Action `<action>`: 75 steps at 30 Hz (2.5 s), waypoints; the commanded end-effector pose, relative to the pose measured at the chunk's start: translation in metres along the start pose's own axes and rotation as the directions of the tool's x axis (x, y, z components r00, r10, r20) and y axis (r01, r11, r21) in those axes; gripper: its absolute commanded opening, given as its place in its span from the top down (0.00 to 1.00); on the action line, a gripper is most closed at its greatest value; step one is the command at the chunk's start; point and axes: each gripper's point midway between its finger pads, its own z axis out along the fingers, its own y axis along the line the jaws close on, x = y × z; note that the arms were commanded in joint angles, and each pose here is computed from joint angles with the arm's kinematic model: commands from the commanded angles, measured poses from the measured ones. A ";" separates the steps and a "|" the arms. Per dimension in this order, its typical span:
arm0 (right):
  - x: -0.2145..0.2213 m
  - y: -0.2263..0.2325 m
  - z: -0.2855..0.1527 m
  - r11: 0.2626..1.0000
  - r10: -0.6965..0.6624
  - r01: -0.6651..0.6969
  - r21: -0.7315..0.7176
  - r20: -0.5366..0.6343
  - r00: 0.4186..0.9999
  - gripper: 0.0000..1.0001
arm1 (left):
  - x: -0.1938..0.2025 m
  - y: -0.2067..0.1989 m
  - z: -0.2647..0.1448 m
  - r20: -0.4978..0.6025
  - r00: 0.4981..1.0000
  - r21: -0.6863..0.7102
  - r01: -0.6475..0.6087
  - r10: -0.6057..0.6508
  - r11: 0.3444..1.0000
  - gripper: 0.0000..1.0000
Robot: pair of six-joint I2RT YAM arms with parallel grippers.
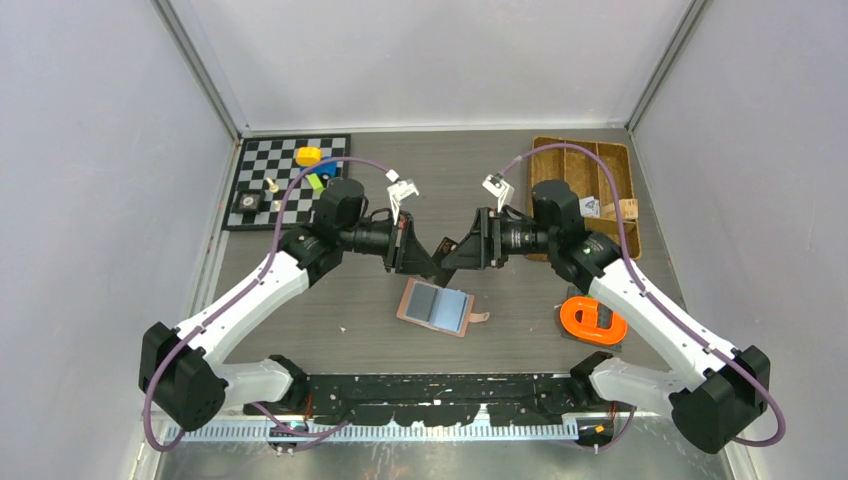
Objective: Put the credit cards into the card holder
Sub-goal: Insert the credit card into the card holder.
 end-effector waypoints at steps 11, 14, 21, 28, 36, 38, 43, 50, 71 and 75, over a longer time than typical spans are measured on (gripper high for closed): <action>-0.040 0.031 0.000 0.979 0.081 -0.027 -0.201 0.262 0.962 0.61 | -0.044 -0.012 -0.007 0.271 0.962 -0.021 0.014 -0.007 1.000 1.00; -0.041 0.026 0.001 0.979 0.101 -0.044 -0.200 0.287 0.953 0.88 | -0.041 -0.011 -0.005 0.255 0.967 -0.010 0.028 -0.025 1.000 1.00; -0.010 -0.062 0.019 0.959 0.231 -0.265 0.099 0.268 0.935 1.00 | 0.004 0.070 -0.026 0.160 0.984 -0.438 0.138 -0.074 0.888 0.22; 0.048 -0.127 0.050 0.869 0.419 -0.440 0.227 0.136 0.898 1.00 | 0.061 0.133 -0.030 0.099 0.966 -0.634 0.246 -0.238 0.734 0.21; 0.086 -0.154 0.072 0.828 0.498 -0.485 0.281 0.030 0.867 0.99 | 0.099 0.167 -0.025 0.071 0.942 -0.696 0.282 -0.327 0.660 0.22; 0.090 -0.157 0.076 0.828 0.506 -0.489 0.276 0.011 0.863 1.00 | 0.106 0.173 -0.024 0.055 0.939 -0.709 0.277 -0.341 0.648 0.23; 0.096 -0.163 0.083 0.822 0.515 -0.489 0.291 -0.013 0.857 1.00 | 0.115 0.181 -0.018 0.014 0.930 -0.711 0.268 -0.368 0.650 0.30; 0.103 -0.172 0.088 0.807 0.537 -0.505 0.306 -0.025 0.843 0.99 | 0.120 0.188 -0.013 -0.019 0.924 -0.712 0.255 -0.382 0.654 0.39; 0.096 -0.166 0.091 0.810 0.542 -0.515 0.280 -0.025 0.840 1.00 | 0.135 0.201 -0.016 -0.085 0.907 -0.750 0.215 -0.413 0.625 0.54; 0.100 -0.170 0.092 0.799 0.555 -0.524 0.294 -0.025 0.832 0.99 | 0.134 0.201 -0.016 -0.088 0.907 -0.749 0.212 -0.411 0.627 0.55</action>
